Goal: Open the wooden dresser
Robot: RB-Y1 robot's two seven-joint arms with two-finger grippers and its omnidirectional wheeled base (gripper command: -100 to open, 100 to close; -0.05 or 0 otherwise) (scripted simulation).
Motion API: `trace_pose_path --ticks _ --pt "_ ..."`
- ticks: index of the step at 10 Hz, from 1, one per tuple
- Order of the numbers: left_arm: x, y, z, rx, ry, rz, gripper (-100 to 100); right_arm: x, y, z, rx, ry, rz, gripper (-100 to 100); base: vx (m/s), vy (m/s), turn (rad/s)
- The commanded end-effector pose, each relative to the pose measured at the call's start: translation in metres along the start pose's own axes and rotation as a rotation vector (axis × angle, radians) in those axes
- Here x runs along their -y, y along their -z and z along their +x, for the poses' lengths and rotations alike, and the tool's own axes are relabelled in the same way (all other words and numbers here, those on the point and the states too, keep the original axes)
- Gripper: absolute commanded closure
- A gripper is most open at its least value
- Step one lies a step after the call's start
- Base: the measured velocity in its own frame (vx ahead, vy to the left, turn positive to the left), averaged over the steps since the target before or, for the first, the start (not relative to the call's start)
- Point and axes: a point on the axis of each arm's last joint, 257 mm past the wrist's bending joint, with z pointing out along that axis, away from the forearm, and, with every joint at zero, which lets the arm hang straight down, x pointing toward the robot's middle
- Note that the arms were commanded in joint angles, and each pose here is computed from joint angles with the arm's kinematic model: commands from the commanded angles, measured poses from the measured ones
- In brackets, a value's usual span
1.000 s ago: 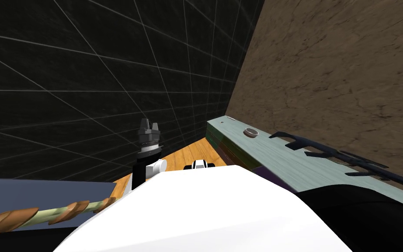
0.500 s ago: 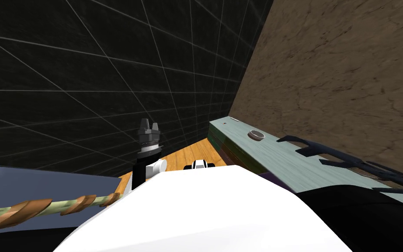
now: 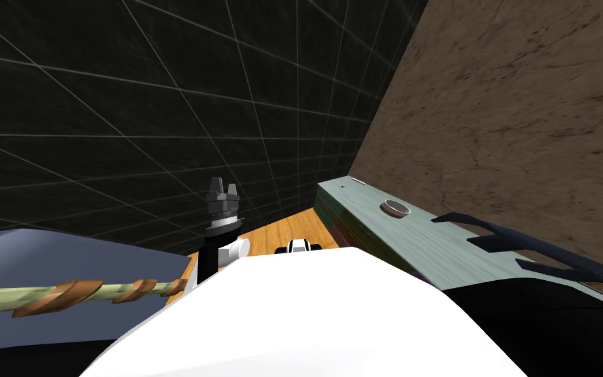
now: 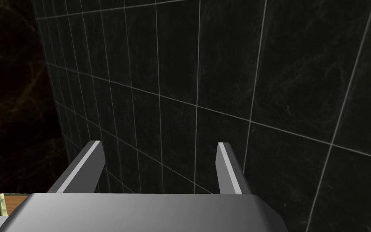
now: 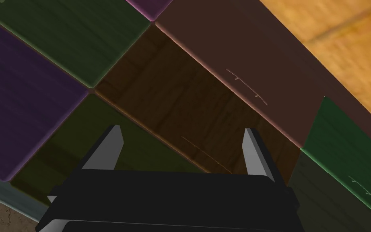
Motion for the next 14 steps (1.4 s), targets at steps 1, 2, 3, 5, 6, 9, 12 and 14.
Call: trace_pose_path --ticks 1,2,3,5,6,9,12,14 --pt "0.0 0.0 0.0 0.0 0.0 0.0 0 0.029 -0.006 0.003 0.014 0.069 0.097 -100 0.035 -0.012 0.079" --pt "0.0 0.0 0.0 0.0 0.0 0.0 0 0.039 -0.007 -0.007 0.046 0.106 0.145 -100 0.041 -0.015 0.158" --pt "0.0 0.0 0.0 0.0 0.0 0.0 0 0.048 -0.008 0.0 0.036 0.122 0.167 -100 0.036 -0.014 0.084" --pt "0.0 0.0 0.0 0.0 0.0 0.0 0 0.065 -0.01 -0.006 0.062 0.168 0.23 -100 0.031 -0.014 0.106" --pt "0.0 0.0 0.0 0.0 0.0 0.0 0 0.078 -0.01 -0.017 0.095 0.205 0.285 -100 0.029 -0.02 0.162" --pt "0.0 0.0 0.0 0.0 0.0 0.0 0 0.109 -0.011 -0.033 0.148 0.292 0.395 -100 0.029 -0.033 0.127" --pt "0.0 0.0 0.0 0.0 0.0 0.0 0 0.136 -0.007 -0.054 0.205 0.357 0.503 -100 0.026 -0.033 0.124" --pt "0.0 0.0 0.0 0.0 0.0 0.0 0 0.148 -0.005 -0.063 0.231 0.387 0.551 -100 0.018 -0.033 0.079"
